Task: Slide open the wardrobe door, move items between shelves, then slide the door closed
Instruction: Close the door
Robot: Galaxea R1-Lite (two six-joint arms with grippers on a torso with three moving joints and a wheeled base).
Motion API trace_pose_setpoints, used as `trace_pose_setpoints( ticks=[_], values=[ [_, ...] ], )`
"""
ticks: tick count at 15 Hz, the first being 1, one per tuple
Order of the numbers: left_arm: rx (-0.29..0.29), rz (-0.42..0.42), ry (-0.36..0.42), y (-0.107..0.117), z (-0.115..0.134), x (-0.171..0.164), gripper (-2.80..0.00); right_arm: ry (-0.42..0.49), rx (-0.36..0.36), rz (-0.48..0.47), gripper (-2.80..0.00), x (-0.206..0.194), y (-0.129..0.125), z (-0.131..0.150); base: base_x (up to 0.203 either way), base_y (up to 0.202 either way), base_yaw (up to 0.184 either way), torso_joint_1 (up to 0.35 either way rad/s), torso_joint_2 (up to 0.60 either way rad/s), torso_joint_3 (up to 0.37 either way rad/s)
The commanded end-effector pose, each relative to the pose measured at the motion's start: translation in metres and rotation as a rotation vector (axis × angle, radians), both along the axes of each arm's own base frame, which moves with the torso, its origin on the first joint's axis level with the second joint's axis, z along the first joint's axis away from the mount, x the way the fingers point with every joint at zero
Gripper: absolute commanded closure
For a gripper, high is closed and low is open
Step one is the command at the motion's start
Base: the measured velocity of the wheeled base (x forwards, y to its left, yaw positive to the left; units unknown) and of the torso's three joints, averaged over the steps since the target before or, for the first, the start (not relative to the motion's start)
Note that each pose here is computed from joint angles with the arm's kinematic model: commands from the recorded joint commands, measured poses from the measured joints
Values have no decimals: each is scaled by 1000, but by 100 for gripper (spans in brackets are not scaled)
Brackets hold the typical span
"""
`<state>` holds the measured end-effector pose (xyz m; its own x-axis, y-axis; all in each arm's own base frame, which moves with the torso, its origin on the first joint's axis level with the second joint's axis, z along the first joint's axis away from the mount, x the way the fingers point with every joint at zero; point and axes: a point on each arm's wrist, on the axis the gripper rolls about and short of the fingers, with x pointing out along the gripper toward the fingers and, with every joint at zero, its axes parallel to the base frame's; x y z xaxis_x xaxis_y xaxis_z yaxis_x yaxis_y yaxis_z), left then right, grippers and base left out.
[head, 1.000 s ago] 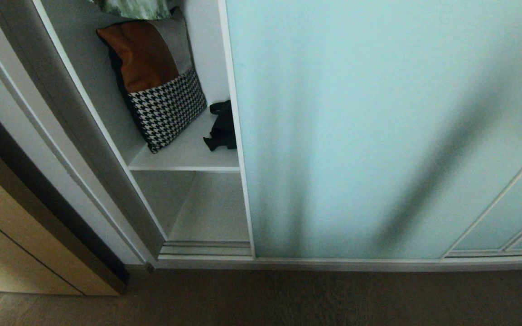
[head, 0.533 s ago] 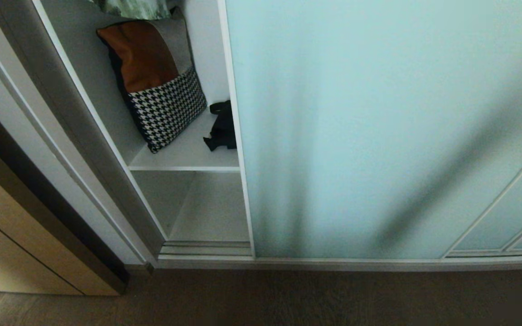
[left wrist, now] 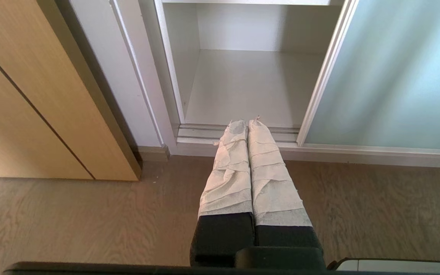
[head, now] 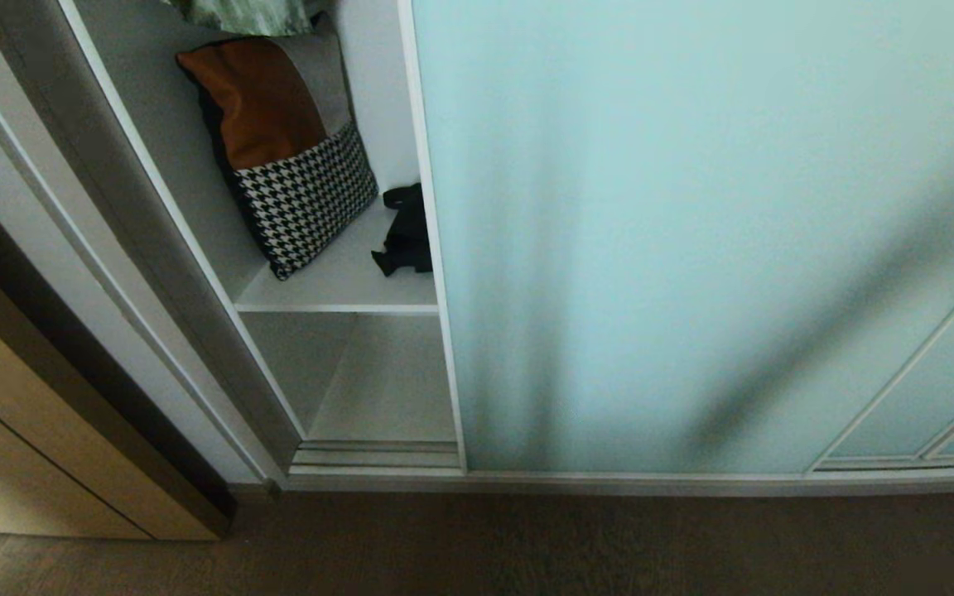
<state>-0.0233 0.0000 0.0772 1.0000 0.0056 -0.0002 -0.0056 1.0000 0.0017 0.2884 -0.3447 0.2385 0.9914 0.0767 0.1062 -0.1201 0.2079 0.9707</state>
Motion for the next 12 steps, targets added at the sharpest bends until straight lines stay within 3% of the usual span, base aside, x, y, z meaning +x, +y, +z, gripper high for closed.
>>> trace_pose_setpoints(
  ticks=[1,7,12],
  values=[
    [0,1,1,0,0,0,0,13,21,31,0,14,0,-13,0,0,0,0,0,0],
    [0,1,0,0,0,0,0,11,17,50,0,34,-9,-31,0,0,0,0,0,0],
    [0,1,3,0,0,0,0,-15,1,-3,0,50,-28,-46,0,0,0,0,0,0]
  ],
)
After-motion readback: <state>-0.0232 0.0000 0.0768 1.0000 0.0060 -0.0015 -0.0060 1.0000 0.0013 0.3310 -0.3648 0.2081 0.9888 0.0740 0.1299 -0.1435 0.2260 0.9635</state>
